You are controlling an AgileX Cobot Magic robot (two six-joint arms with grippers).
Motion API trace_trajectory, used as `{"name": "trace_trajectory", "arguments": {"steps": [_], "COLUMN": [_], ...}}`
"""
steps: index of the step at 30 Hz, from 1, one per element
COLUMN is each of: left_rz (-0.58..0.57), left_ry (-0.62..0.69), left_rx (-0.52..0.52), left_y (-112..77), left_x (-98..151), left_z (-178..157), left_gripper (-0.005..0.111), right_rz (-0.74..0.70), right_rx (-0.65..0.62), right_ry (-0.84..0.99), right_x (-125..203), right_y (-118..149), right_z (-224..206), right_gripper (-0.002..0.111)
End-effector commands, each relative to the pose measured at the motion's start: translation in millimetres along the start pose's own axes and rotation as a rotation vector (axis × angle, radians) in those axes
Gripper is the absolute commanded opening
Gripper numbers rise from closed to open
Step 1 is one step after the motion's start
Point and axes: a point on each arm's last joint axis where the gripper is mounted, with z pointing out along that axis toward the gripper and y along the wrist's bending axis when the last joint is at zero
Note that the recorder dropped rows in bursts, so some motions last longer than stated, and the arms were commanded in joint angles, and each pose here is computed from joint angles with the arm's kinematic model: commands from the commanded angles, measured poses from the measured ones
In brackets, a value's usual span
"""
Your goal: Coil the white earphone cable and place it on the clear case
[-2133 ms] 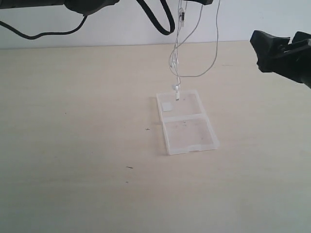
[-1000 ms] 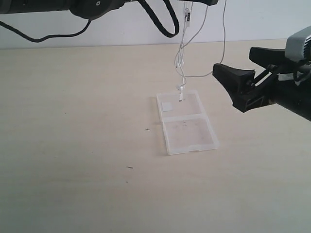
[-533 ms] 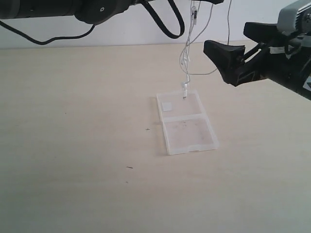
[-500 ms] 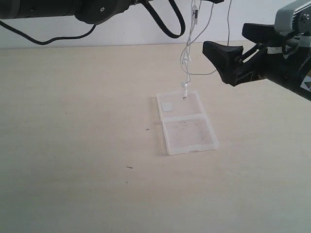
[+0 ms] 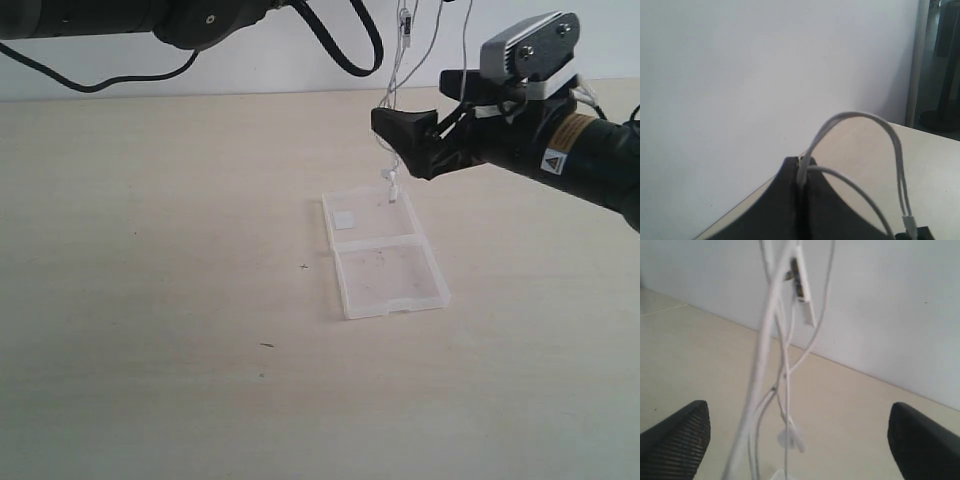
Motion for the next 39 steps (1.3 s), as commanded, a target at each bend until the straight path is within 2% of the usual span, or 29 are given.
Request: {"name": "trace_trajectory", "arguments": {"steps": [1,6,21,29,37,39], "left_rz": [-0.013,-0.013,-0.013,-0.013,-0.013,-0.013], "left_ry": [-0.016,-0.016,-0.016,-0.016,-0.016,-0.016], "left_rx": [0.001,0.001,0.001,0.001,0.001,0.001], "left_y": [0.6,0.6,0.6,0.6,0.6,0.6], "left_x": [-3,-3,-3,-3,-3,-3], "left_z": [-1,-1,-1,-1,-1,-1], "left_gripper": [0.0,0.0,0.0,0.0,0.0,0.0], "right_rz": [-0.002,0.014,0.02,0.064,0.094,0.09], "right_rx": [-0.019,0.009,-0.014,-0.016,-0.035,-0.04], "right_ry": [-0.027,-0.015,-0.072,-0.074,-0.066,-0.064], "right_x": [-4,-2,-6,-6,-6,-5], "right_y": [4,-2,-2,-2,0,0], "right_z": [15,23,26,26,26,26], "right_gripper": [0.09,0.088,0.075,0.051,0.049,0.044]}}
